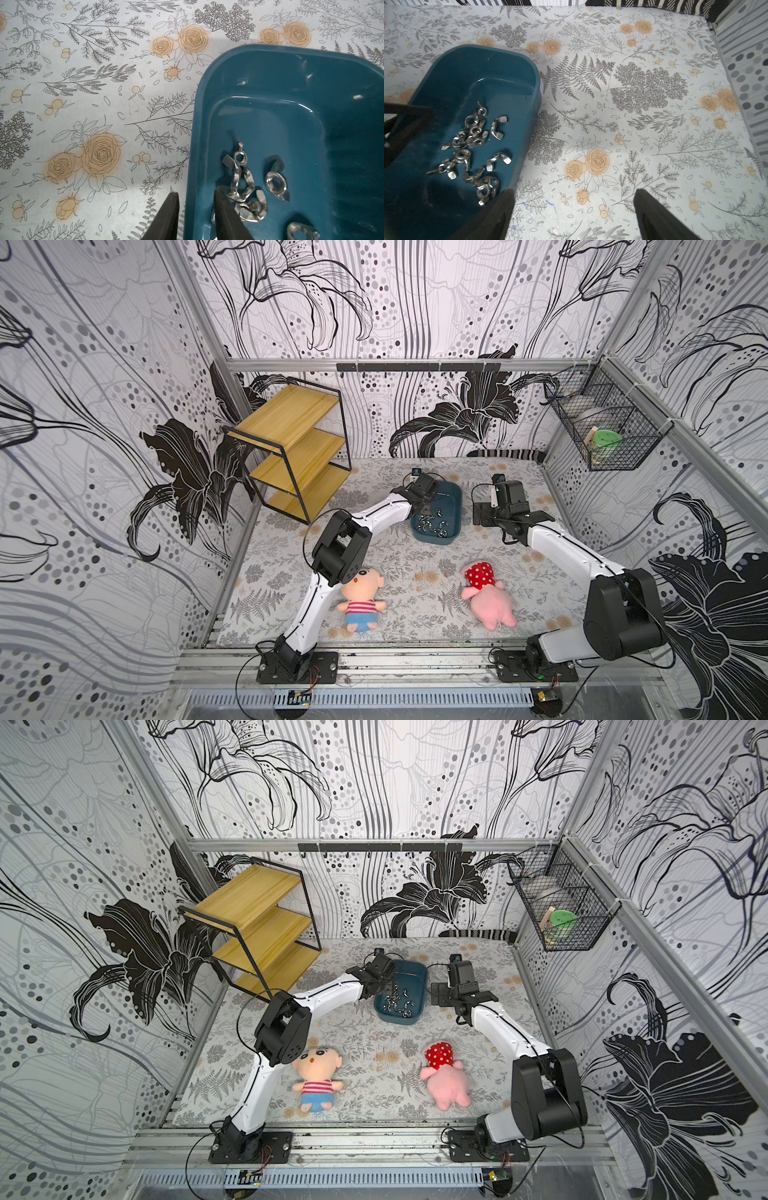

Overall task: Take out the wing nut from the storage box
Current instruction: Move the storage box to the center of the board.

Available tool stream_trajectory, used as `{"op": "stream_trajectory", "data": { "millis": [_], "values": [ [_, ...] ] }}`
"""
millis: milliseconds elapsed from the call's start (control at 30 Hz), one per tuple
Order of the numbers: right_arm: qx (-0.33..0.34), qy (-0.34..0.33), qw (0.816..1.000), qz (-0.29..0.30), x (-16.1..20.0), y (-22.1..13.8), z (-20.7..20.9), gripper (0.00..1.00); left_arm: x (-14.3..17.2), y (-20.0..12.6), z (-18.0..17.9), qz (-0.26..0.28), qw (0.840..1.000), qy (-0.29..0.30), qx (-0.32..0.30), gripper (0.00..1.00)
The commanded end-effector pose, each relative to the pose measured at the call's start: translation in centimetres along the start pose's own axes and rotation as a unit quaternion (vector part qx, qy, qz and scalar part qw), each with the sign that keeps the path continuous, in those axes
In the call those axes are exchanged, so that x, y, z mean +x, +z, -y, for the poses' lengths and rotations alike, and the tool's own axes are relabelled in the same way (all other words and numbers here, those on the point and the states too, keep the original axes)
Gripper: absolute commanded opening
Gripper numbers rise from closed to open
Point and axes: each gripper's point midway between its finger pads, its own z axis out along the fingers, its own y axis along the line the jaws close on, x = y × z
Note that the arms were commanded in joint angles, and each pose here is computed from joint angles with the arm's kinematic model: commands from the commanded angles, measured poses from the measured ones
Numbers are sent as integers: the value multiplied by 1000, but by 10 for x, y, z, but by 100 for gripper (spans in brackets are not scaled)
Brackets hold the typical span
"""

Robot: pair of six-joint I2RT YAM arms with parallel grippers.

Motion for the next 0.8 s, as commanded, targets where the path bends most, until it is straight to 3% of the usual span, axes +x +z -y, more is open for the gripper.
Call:
{"op": "stream_trajectory", "data": {
  "millis": [0,233,500,767],
  "values": [
    [-9,1,1000,-5,-2,0,-7,96,-2,6,-5,2,1000,-13,2,34],
    [-15,-3,1000,-9,2,-1,-13,95,0,10,-17,-1,1000,-20,-9,21],
    [-21,-8,1000,-14,5,0,-21,96,3,10,-35,-3,999,-26,-22,16],
    [-30,-22,999,-17,3,0,-36,96,6,4,-78,-5,998,-40,-51,13]
  ]
}}
